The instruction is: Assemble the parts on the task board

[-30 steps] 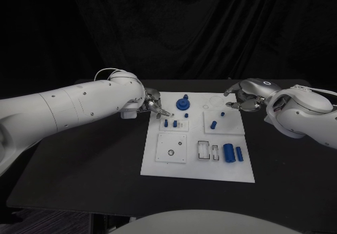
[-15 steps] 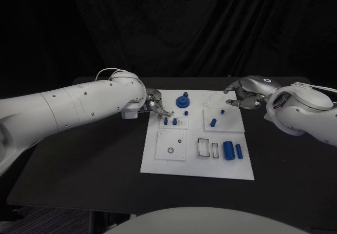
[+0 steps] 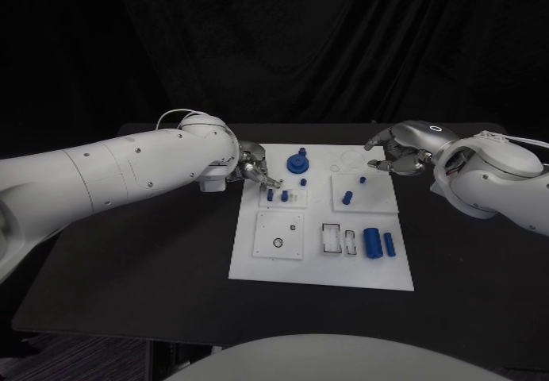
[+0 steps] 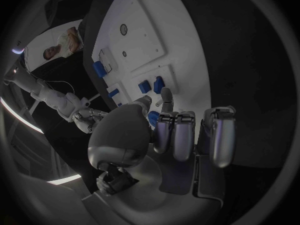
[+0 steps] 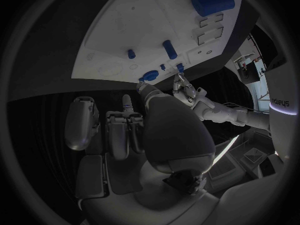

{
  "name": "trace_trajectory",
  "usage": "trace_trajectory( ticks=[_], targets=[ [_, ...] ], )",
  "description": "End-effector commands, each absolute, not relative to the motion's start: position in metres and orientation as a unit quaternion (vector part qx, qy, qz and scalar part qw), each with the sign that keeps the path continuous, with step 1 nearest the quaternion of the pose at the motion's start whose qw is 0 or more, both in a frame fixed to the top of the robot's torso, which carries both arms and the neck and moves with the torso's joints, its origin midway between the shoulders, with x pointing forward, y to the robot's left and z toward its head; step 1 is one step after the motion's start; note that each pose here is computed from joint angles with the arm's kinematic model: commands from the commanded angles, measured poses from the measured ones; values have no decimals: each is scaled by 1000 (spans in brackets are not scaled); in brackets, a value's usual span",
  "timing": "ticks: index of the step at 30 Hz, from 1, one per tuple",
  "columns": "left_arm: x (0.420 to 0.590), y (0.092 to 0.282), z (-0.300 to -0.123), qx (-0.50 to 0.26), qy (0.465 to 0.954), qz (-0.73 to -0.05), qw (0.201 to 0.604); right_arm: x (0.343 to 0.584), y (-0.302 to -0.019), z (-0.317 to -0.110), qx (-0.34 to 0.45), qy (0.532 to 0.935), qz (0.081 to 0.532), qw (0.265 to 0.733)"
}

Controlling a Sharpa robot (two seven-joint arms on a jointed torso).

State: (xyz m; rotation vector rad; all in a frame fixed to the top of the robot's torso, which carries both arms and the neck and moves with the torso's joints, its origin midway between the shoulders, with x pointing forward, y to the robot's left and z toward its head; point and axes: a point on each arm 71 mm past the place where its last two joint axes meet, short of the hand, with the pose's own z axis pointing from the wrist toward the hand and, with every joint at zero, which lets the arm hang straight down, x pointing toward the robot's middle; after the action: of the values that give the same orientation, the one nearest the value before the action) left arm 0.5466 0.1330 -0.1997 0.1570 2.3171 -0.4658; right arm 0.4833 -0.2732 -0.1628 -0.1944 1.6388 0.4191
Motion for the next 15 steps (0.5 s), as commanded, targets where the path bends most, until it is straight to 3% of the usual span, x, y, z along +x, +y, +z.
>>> trace_trajectory(
  ticks=[1,15],
  targets=[
    [545,130,-201,67,908,-188,367,483,-274,-163,-84,723,183,661],
    [544,128,-205,70,915,-177,355,484,-273,-163,-86,723,184,660]
  ],
)
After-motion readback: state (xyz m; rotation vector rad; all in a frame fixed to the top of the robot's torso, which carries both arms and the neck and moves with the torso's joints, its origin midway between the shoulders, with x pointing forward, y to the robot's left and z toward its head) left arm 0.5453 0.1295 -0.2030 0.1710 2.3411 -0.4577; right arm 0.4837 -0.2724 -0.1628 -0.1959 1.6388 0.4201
